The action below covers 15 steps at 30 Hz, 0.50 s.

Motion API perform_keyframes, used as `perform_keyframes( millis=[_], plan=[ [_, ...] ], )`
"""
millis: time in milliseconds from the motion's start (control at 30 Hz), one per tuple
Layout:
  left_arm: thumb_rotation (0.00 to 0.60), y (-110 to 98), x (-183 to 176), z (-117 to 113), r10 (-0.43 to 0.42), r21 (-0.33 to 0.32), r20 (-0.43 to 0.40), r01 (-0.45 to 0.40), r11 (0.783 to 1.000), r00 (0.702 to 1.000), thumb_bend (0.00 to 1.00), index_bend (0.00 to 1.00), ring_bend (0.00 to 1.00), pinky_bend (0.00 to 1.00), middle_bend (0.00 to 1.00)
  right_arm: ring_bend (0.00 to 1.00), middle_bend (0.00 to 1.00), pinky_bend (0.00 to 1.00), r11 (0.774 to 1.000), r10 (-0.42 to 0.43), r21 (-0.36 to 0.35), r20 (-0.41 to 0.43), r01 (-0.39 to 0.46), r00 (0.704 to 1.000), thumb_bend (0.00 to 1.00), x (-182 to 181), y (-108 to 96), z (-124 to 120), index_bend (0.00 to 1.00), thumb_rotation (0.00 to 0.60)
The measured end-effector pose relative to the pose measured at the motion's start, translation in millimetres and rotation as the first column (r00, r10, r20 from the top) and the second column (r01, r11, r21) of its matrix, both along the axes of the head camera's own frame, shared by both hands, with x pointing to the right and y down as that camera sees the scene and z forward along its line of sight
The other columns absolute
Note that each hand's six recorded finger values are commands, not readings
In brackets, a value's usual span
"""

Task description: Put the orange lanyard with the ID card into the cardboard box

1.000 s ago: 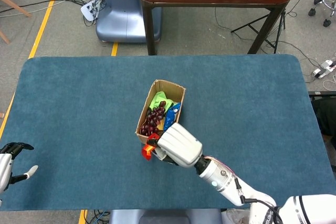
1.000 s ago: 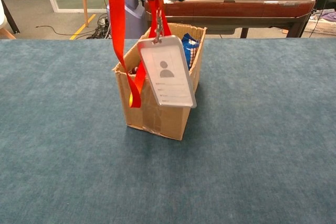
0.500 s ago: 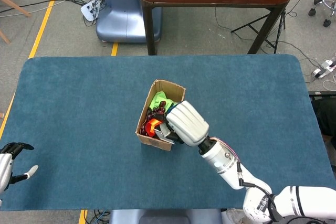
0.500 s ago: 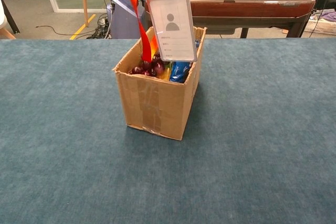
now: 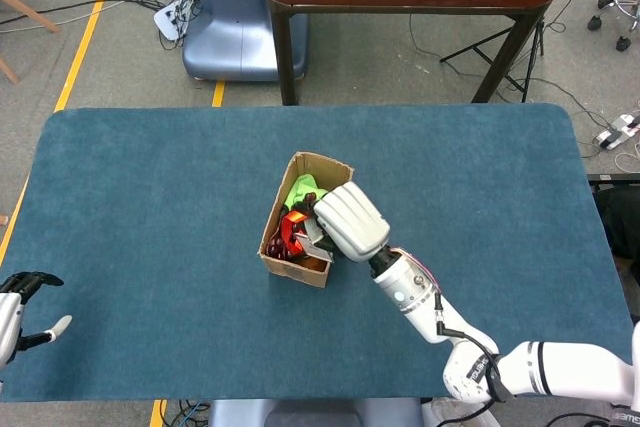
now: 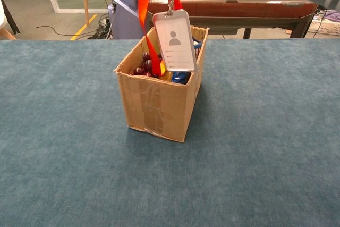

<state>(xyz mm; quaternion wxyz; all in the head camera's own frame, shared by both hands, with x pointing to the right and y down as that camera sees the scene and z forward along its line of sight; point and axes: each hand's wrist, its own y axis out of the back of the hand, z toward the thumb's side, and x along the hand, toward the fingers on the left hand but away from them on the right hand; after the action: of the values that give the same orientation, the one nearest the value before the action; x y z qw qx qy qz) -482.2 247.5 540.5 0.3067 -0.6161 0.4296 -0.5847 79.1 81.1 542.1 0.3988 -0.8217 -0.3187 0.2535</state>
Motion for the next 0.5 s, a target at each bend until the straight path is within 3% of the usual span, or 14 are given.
perform_keyframes(
  millis=[500],
  plan=[
    [0.600, 0.9, 0.9, -1.0, 0.006, -0.001, 0.002, -0.006, 1.000, 1.000, 0.16, 0.40, 0.28, 0.42, 0.39, 1.00, 1.00, 1.00, 0.998, 0.047, 0.053, -0.070, -0.043, 0.996, 0.84, -0.7, -11.5, 22.1, 0.71, 0.600]
  ],
)
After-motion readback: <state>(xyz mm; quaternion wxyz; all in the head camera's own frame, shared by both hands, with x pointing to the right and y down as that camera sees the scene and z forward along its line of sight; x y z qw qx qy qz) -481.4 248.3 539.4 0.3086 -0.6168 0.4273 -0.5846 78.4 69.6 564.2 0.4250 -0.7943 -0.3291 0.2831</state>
